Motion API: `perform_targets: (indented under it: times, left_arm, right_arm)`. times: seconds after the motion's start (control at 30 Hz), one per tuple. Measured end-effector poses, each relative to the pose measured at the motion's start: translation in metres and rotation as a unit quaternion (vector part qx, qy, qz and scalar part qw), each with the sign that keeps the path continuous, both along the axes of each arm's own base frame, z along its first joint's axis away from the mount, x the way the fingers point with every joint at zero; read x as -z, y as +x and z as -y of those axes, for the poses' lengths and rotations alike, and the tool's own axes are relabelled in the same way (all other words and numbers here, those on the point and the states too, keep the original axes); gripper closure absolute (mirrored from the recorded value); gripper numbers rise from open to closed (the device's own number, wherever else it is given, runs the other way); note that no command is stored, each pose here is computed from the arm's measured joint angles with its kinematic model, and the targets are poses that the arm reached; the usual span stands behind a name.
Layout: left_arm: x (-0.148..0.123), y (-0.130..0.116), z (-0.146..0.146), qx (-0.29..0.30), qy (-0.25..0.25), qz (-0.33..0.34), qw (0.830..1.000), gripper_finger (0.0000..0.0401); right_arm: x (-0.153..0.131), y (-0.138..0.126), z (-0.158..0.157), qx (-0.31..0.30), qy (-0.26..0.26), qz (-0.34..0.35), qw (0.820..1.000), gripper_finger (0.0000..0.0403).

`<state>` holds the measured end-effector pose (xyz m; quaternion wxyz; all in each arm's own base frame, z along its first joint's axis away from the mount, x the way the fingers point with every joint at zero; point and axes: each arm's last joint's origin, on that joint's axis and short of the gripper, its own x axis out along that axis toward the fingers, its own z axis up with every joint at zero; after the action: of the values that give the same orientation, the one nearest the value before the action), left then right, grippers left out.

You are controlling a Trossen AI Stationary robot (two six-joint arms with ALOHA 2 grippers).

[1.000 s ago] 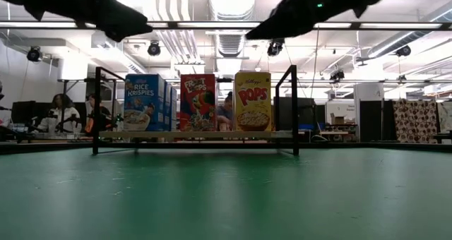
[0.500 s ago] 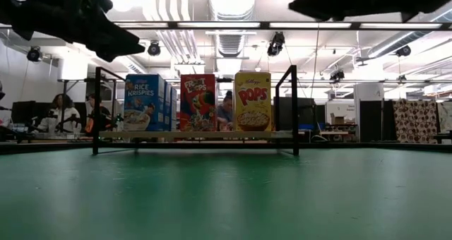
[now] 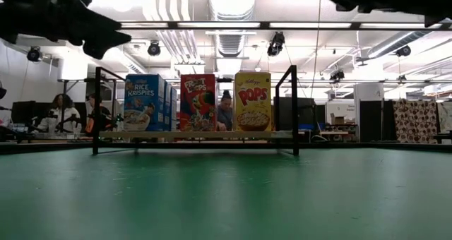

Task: Stack cereal on shelf
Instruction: Return to Home Position

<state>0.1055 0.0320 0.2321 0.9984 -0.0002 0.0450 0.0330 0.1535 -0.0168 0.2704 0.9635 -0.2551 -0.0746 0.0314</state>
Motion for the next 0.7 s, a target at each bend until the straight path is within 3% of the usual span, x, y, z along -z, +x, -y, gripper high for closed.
perform_targets:
  times: [0.3,0.7]
  left_arm:
    - [0.000,-0.016,0.006,0.000,0.013,0.034,0.999,0.0184]
    - [0.036,-0.019,0.007,-0.003,0.017,0.043,0.999,0.0184]
  right_arm:
    - [0.007,-0.015,-0.003,-0.004,-0.006,0.036,0.999,0.0229]
    - [0.024,-0.050,-0.006,0.033,0.008,0.117,0.993,0.0229]
